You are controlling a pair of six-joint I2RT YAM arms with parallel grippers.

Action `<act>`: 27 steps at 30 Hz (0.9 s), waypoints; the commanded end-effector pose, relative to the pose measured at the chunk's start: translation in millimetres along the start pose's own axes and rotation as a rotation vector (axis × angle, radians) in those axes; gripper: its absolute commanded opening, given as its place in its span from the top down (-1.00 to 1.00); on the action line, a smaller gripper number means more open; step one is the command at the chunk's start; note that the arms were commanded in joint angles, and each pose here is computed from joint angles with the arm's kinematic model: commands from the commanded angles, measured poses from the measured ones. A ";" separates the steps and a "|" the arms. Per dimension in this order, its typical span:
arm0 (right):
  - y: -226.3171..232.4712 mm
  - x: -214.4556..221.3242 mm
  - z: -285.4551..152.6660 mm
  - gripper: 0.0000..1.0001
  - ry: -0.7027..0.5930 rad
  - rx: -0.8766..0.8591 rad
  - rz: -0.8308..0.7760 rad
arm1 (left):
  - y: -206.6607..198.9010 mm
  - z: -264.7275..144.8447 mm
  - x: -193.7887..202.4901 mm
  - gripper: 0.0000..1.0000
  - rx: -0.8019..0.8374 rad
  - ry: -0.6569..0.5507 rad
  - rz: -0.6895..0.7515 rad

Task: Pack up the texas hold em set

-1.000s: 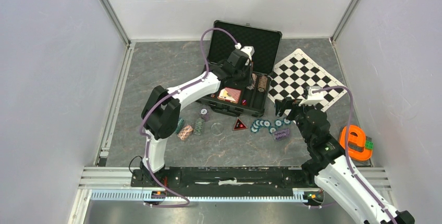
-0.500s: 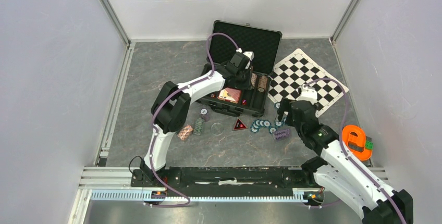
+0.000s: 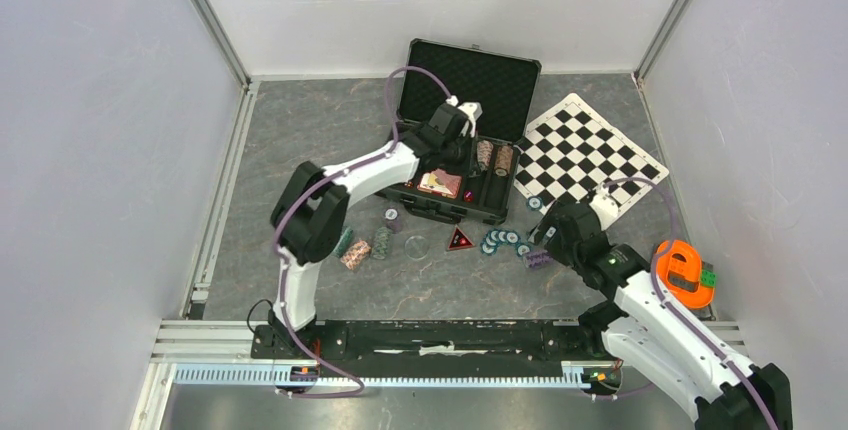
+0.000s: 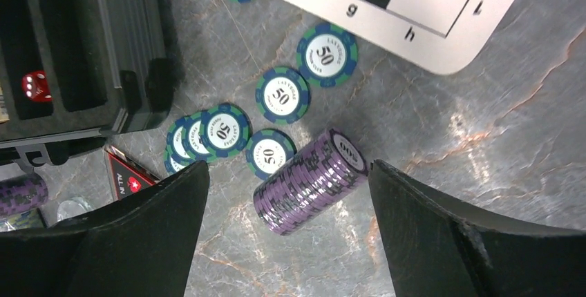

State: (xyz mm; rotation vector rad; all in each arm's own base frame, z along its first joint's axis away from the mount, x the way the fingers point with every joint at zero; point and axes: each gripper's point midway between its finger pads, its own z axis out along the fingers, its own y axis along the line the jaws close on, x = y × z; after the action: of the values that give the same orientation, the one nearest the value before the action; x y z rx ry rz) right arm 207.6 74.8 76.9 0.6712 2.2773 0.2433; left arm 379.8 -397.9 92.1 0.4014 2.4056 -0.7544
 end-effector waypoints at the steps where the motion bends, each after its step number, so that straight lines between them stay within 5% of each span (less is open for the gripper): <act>1: 3.7 19.0 5.8 -0.80 0.076 -0.005 0.107 | -43.9 -76.8 -40.0 0.65 0.146 -0.184 0.094; 13: -17.3 34.6 17.8 -0.70 0.072 0.068 0.218 | -19.8 -198.5 19.4 -0.11 0.113 -0.300 0.138; 22: -23.8 38.3 27.4 -0.59 0.063 0.108 0.227 | -4.7 -234.4 54.7 -0.25 0.107 -0.333 0.100; 27: -26.9 43.8 28.9 -0.32 0.078 0.117 0.233 | 11.6 -238.7 58.2 -0.30 0.042 -0.373 0.091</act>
State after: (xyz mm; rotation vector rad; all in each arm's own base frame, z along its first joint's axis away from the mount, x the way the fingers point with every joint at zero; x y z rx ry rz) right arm 191.8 78.1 25.5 0.9678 2.3200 0.2637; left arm 229.2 -249.7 208.3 0.3909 2.0478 -0.8177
